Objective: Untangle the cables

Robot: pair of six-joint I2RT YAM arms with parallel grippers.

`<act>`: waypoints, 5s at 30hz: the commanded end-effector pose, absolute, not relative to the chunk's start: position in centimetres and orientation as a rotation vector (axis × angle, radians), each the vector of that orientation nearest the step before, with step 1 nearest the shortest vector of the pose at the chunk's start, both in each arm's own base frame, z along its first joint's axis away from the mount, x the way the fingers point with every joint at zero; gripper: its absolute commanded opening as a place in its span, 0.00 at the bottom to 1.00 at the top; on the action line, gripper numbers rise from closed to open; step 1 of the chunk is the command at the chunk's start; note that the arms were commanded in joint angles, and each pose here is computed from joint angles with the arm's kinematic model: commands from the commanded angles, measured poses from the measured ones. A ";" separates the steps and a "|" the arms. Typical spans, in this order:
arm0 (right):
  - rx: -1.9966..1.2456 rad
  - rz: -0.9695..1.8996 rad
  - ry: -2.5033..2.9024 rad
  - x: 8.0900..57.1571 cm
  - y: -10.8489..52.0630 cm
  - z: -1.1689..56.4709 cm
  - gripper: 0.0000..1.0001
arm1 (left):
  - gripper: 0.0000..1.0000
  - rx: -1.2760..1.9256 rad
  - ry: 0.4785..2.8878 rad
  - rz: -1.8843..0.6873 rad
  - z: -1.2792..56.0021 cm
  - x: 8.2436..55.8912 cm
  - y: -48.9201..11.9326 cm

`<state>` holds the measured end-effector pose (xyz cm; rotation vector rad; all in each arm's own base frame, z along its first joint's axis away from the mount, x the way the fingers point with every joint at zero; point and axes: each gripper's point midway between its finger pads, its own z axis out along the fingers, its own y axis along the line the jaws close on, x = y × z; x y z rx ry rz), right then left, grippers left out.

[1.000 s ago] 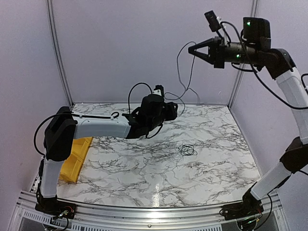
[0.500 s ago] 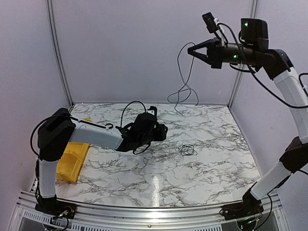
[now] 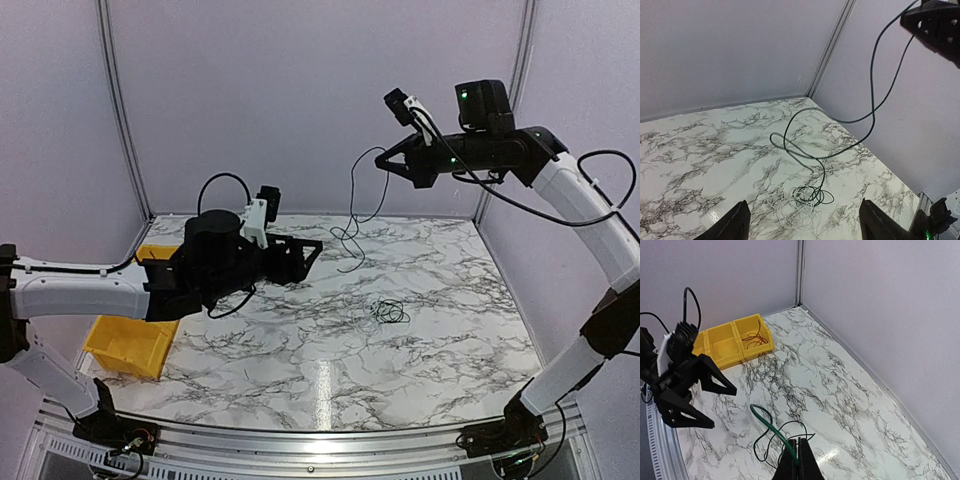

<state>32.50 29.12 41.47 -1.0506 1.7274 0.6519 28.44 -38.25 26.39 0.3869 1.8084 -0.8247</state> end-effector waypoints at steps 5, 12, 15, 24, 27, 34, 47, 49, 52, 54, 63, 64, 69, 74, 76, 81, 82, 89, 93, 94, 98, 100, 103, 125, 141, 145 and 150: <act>-1.093 0.666 1.705 31.6 29.5 40.8 0.00 | 0.81 0.424 1.727 -0.920 32.9 28.3 -40.1; -1.109 0.689 1.703 30.7 29.4 40.5 0.00 | 0.77 0.456 1.742 -1.004 34.1 30.0 -43.2; -1.112 0.690 1.708 30.4 29.2 40.3 0.00 | 0.73 0.489 1.728 -1.019 34.4 30.5 -44.4; -1.122 0.698 1.714 29.9 29.0 39.9 0.00 | 0.59 0.566 1.722 -1.032 33.6 32.2 -46.3; -1.126 0.690 1.723 29.9 29.0 39.5 0.00 | 0.44 0.600 1.707 -1.036 33.7 32.2 -46.7; -1.138 0.683 1.768 30.2 29.0 37.3 0.00 | 0.00 0.625 1.656 -1.029 35.1 32.2 -46.2; -1.189 0.728 1.879 29.5 29.1 32.2 0.38 | 0.00 0.397 1.695 -0.898 35.9 33.4 -36.0; -1.194 0.724 1.861 29.4 29.0 32.8 0.45 | 0.00 0.329 1.742 -0.823 35.2 33.8 -33.2; -1.198 0.688 1.853 29.4 28.7 33.1 0.49 | 0.00 0.267 1.830 -0.664 33.6 33.5 -28.9; -1.195 0.665 1.858 29.4 28.3 32.9 0.49 | 0.00 0.228 1.877 -0.562 32.9 33.1 -25.9; -1.191 0.630 1.859 29.0 27.5 32.8 0.49 | 0.00 0.005 1.967 -0.169 32.4 30.5 -12.8; -1.190 0.628 1.860 29.0 27.5 32.8 0.50 | 0.00 -0.022 1.969 -0.132 32.4 30.3 -11.6; -1.192 0.637 1.869 28.9 27.5 32.4 0.49 | 0.00 -0.129 1.991 0.028 32.0 29.5 -7.1; -1.192 0.634 1.873 28.9 27.5 32.2 0.49 | 0.00 -0.220 2.025 0.117 30.5 29.4 -4.7; -1.192 0.629 1.874 28.8 27.4 32.1 0.50 | 0.00 -0.265 2.036 0.157 29.6 29.4 -3.6; -1.193 0.623 1.887 28.5 27.1 31.6 0.49 | 0.00 -0.362 2.067 0.217 27.3 29.4 -1.4; -1.193 0.621 1.889 28.5 27.0 31.5 0.49 | 0.00 -0.369 2.076 0.232 26.8 29.4 -1.1; -1.190 0.607 1.889 28.4 26.8 31.4 0.49 | 0.00 -0.429 2.135 0.327 22.8 29.3 1.0; -1.189 0.602 1.893 28.3 26.6 31.2 0.49 | 0.00 -0.467 2.116 0.299 21.6 29.9 1.7; -1.190 0.602 1.895 28.3 26.6 31.1 0.49 | 0.00 -0.473 2.112 0.283 21.4 30.1 1.7; -1.188 0.599 1.900 28.1 26.4 30.8 0.49 | 0.00 -0.442 2.083 0.215 21.0 31.6 1.4; -1.189 0.599 1.903 27.9 26.3 30.7 0.49 | 0.00 -0.431 2.060 0.174 21.1 32.5 1.0; -1.186 0.605 1.906 27.8 26.3 30.6 0.49 | 0.00 -0.392 2.046 0.081 20.8 33.9 0.1; -1.190 0.597 1.926 27.0 25.6 29.5 0.49 | 0.00 -0.730 2.186 0.290 13.3 29.4 4.6; -1.190 0.585 1.934 26.8 25.3 29.1 0.49 | 0.00 -0.474 2.056 -0.050 15.0 37.1 0.3; -1.189 0.571 1.937 26.5 24.9 28.7 0.49 | 0.00 -0.435 2.076 -0.119 14.9 35.4 -0.7; -1.193 0.566 1.938 26.3 24.7 28.4 0.49 | 0.00 -0.529 2.161 -0.077 13.3 32.2 0.3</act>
